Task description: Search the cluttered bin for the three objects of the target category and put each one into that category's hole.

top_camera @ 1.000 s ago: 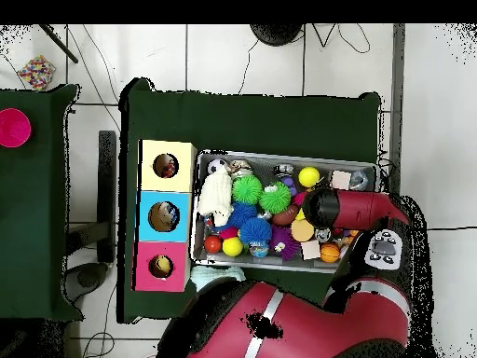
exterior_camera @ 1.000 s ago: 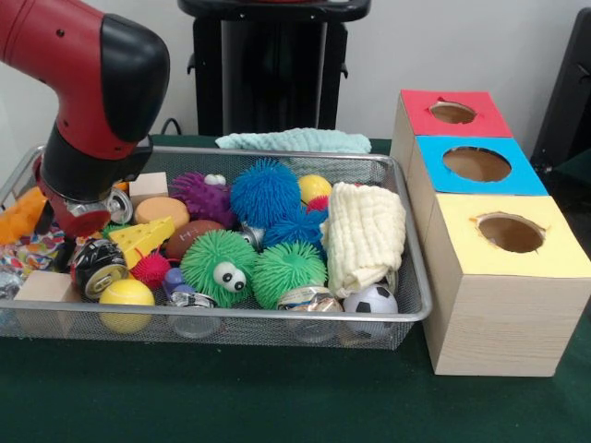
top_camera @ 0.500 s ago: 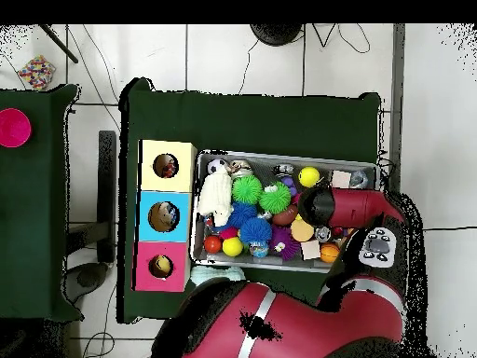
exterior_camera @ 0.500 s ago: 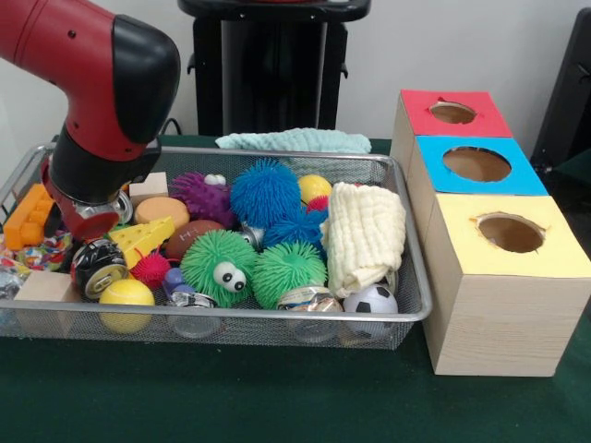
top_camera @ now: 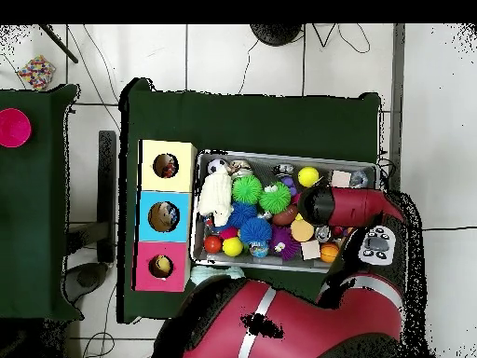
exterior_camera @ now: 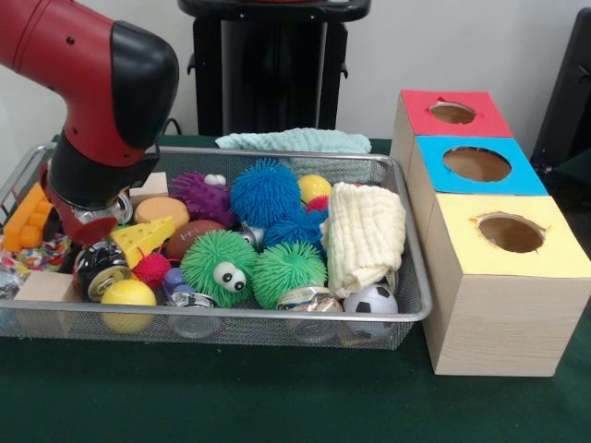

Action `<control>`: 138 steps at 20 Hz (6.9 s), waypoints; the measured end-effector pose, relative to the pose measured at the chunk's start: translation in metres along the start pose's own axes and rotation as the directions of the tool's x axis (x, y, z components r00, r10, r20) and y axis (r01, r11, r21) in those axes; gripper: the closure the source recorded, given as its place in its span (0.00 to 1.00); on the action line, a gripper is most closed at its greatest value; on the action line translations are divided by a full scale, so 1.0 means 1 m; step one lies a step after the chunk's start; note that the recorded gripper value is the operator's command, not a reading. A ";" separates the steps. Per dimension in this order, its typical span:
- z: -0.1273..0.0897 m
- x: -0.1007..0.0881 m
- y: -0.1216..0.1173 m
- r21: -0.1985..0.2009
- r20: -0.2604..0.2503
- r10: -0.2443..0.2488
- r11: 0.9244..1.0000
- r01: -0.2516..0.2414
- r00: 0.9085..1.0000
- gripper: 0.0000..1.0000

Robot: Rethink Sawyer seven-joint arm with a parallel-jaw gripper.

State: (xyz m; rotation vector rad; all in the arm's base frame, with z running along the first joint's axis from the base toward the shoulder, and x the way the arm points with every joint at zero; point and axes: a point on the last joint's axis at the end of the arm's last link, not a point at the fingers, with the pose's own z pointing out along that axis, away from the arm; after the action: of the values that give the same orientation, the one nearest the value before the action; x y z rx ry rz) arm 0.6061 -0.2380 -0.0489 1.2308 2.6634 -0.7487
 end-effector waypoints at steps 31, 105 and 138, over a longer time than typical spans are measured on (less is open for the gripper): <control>-0.043 -0.012 0.008 0.128 -0.018 -0.028 0.991 0.030 0.999 1.00; -0.348 0.154 0.264 -0.035 -0.397 0.289 0.944 -0.329 0.871 1.00; -0.352 0.170 0.285 0.155 -0.478 0.234 0.971 -0.180 0.847 1.00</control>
State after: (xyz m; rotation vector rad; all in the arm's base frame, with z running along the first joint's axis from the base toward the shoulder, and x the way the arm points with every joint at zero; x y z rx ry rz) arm 0.7394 0.2036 0.0964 1.9349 2.8160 -0.6096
